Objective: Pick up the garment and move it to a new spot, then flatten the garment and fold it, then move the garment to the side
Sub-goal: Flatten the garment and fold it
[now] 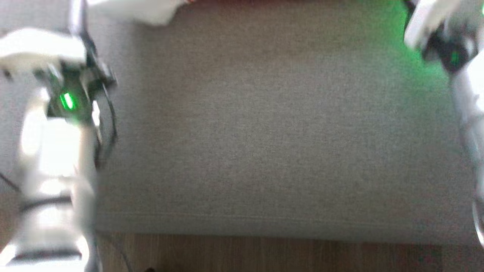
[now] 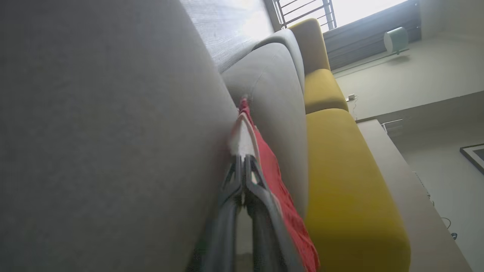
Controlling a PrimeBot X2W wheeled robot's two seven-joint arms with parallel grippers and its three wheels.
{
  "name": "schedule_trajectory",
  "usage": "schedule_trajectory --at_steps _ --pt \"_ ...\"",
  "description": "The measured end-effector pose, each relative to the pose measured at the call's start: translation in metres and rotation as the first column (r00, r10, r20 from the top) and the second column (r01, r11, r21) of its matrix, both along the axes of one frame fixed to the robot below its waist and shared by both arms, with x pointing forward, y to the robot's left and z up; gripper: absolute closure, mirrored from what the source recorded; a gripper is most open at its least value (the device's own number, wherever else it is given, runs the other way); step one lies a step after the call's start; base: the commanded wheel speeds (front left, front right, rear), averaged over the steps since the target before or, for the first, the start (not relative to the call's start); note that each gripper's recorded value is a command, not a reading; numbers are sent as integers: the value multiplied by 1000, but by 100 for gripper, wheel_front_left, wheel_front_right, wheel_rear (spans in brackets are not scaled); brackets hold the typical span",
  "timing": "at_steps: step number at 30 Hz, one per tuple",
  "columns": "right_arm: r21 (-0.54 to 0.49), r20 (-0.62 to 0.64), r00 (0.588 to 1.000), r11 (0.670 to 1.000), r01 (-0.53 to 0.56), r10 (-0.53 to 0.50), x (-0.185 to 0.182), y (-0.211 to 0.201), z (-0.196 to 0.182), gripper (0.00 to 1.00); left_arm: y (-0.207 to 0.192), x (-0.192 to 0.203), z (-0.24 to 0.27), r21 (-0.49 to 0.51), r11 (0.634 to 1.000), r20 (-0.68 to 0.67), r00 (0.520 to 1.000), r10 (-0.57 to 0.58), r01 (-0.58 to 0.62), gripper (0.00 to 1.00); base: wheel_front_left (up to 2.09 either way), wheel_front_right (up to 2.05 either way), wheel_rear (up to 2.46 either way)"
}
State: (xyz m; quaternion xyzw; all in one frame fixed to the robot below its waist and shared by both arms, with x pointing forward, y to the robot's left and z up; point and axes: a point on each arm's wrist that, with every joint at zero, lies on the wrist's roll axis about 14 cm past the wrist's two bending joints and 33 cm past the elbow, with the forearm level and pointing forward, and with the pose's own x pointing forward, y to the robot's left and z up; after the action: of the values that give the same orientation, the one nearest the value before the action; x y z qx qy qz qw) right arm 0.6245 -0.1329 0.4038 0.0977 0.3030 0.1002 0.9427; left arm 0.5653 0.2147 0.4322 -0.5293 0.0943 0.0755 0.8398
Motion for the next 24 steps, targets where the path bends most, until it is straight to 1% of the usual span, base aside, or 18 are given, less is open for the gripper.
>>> schedule_trajectory --at_steps 3,6,8,13,17,21,24 --pt "-2 -61 998 1000 -6 6 -33 -12 -19 100 -5 -46 -21 -22 999 -50 998 -27 26 100 0 0 0" --pt "19 -56 998 1000 1 0 -55 -24 -19 100 -9 -88 -32 -37 998 -83 996 -45 42 100 0 0 0" --pt "33 -52 999 999 5 -3 -71 -31 -19 100 -9 -111 -33 -48 999 -98 995 -31 26 100 0 0 0" --pt "59 -18 999 997 40 -39 -110 -51 -17 100 -13 -142 -13 -95 995 -74 997 -17 10 100 0 0 0" --pt "77 13 996 993 85 -86 -135 -70 -6 100 -19 -163 9 -102 994 -54 997 -45 40 100 0 0 0" --pt "88 25 993 990 109 -112 -159 -83 3 100 -23 -195 15 -99 993 -95 993 -65 56 100 0 0 0" --pt "73 -1 993 990 120 -120 -181 -92 1 100 -26 -215 16 -107 993 -133 989 -70 56 100 0 0 0"
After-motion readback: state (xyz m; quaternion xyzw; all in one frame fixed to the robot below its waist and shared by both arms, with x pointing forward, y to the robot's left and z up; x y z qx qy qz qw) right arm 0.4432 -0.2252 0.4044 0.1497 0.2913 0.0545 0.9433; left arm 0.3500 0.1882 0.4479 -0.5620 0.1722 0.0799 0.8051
